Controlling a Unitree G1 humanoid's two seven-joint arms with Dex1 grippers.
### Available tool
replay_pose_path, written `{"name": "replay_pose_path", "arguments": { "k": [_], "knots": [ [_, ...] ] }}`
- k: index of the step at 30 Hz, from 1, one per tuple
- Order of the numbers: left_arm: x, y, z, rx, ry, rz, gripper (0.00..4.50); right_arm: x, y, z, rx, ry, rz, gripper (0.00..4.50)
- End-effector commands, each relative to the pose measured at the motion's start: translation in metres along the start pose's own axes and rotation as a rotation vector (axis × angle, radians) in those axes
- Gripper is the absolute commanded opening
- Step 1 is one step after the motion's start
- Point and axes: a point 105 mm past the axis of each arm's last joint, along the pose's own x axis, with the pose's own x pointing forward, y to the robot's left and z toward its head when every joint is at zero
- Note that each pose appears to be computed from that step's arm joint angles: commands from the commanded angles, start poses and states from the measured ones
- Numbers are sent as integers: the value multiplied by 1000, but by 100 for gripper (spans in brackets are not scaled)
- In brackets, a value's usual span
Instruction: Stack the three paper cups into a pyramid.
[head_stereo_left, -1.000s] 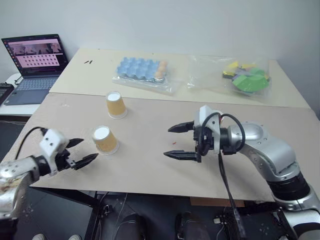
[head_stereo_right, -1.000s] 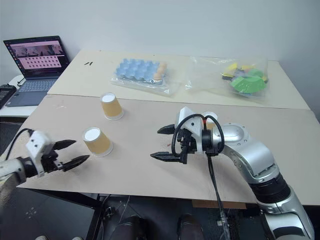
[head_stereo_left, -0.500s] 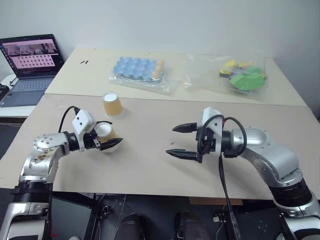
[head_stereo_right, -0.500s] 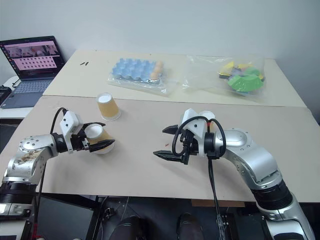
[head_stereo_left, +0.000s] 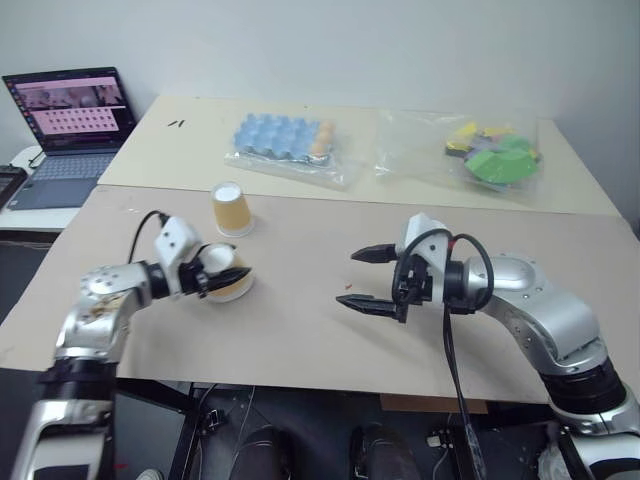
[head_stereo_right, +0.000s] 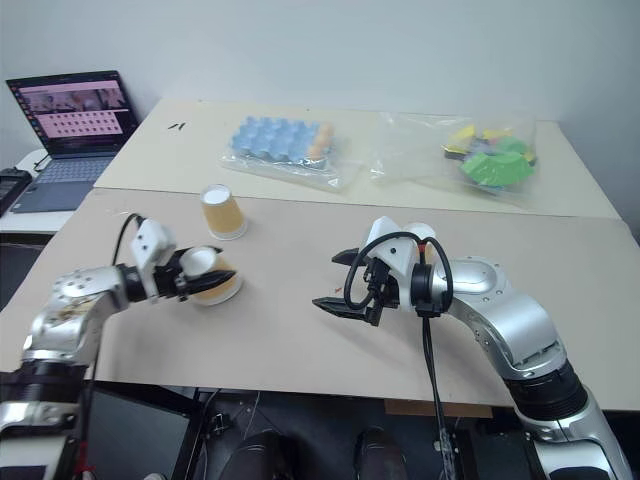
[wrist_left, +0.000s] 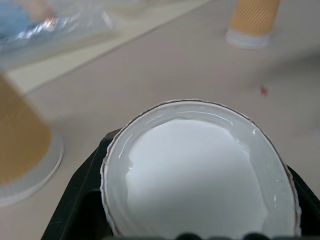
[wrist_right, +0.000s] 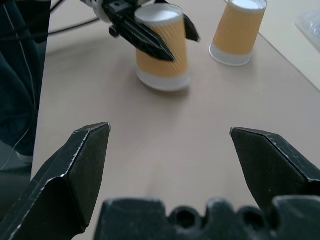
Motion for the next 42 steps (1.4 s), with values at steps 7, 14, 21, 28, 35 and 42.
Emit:
{"name": "replay_pose_path", "arguments": {
  "k": [7, 14, 21, 28, 35, 42],
  "knots": [
    [85, -46, -8, 44, 2, -250, 253, -7, -8, 22, -69, -55, -50, 450],
    [83, -40, -7, 73, 2, -252, 449, -10, -8, 21, -56, -59, -78, 450],
    [45, -34, 37, 116, -65, -229, 449, -5, -10, 16, -33, -72, -66, 450],
    [-10, -34, 64, 23, -98, -54, 449, -1, -15, 14, -23, -89, -51, 450],
    [-67, 48, 26, 17, -43, 852, 449, -2, -20, 11, -20, -85, -60, 450],
    [-69, 41, -57, -139, 95, 1003, 449, -3, -18, 14, -11, -96, -52, 450]
  ]
}}
